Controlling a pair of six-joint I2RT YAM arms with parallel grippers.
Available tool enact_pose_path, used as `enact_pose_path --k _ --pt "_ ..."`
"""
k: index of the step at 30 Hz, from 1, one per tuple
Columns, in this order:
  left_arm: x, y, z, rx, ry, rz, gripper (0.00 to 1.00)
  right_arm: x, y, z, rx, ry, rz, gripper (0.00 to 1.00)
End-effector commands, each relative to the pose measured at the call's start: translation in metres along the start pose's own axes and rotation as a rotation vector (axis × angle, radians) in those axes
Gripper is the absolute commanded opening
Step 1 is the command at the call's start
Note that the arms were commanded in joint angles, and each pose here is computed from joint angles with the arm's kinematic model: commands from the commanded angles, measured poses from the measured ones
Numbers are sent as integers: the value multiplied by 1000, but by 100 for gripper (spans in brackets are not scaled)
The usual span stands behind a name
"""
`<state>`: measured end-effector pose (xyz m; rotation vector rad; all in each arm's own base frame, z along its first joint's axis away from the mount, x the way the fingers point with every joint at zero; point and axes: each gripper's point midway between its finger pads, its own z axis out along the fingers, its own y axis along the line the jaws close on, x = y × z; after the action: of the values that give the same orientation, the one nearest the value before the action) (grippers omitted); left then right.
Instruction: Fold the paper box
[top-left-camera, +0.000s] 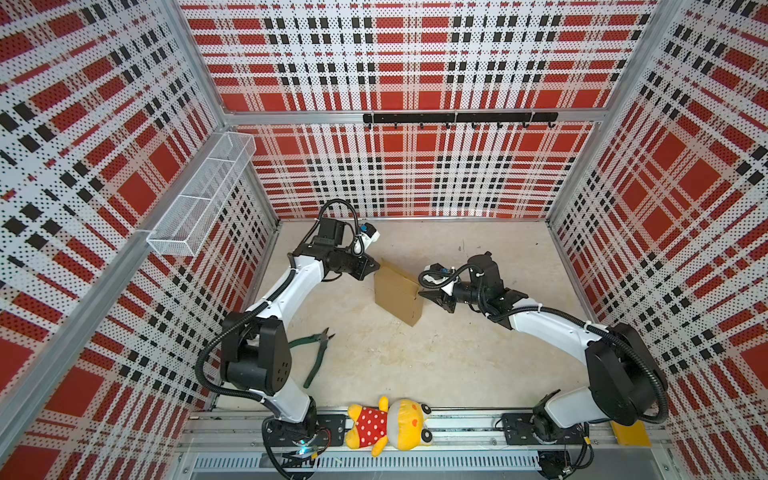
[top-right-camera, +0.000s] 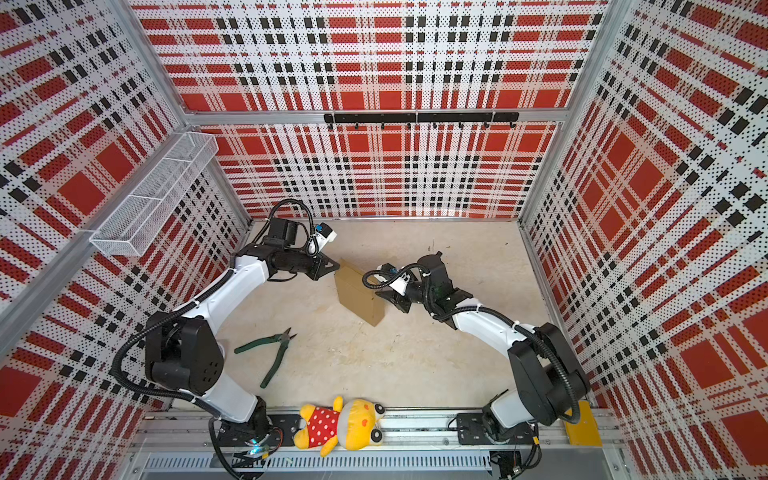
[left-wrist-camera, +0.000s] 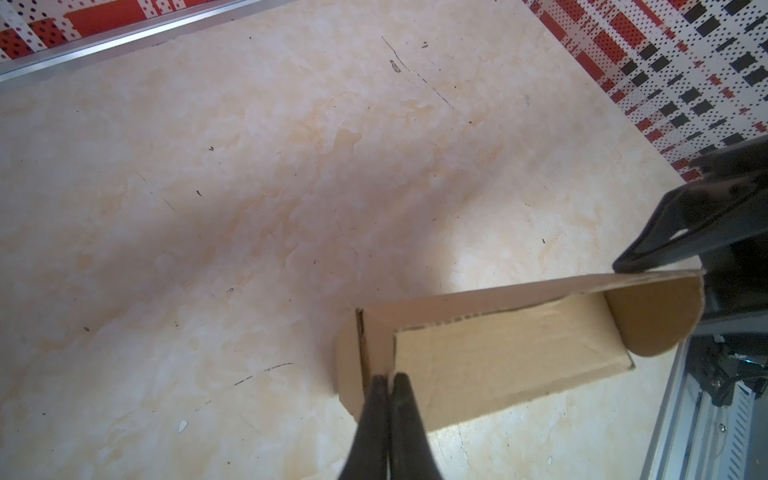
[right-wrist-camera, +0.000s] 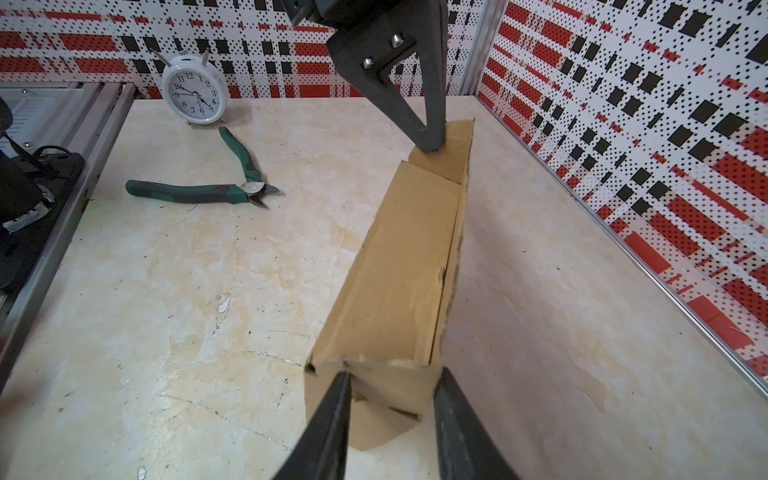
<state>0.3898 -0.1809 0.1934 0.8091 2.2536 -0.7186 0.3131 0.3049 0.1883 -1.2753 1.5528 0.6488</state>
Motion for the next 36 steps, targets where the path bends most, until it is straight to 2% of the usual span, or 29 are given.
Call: enact_pose_path --k 1,9,22,29,36 --pt "-2 -16 1 62 -8 12 0 -25 -8 3 24 -86 -54 35" --pt "-13 -25 -6 82 -30 15 0 -18 -7 9 27 -76 -49 35" --pt "-5 -18 -4 44 -5 23 0 -17 -8 8 35 -66 -52 35" --pt "5 -12 2 33 13 22 0 -2 -2 8 20 -17 -67 35" --pt "9 -9 4 23 24 27 0 -4 1 -2 6 -7 -86 39"
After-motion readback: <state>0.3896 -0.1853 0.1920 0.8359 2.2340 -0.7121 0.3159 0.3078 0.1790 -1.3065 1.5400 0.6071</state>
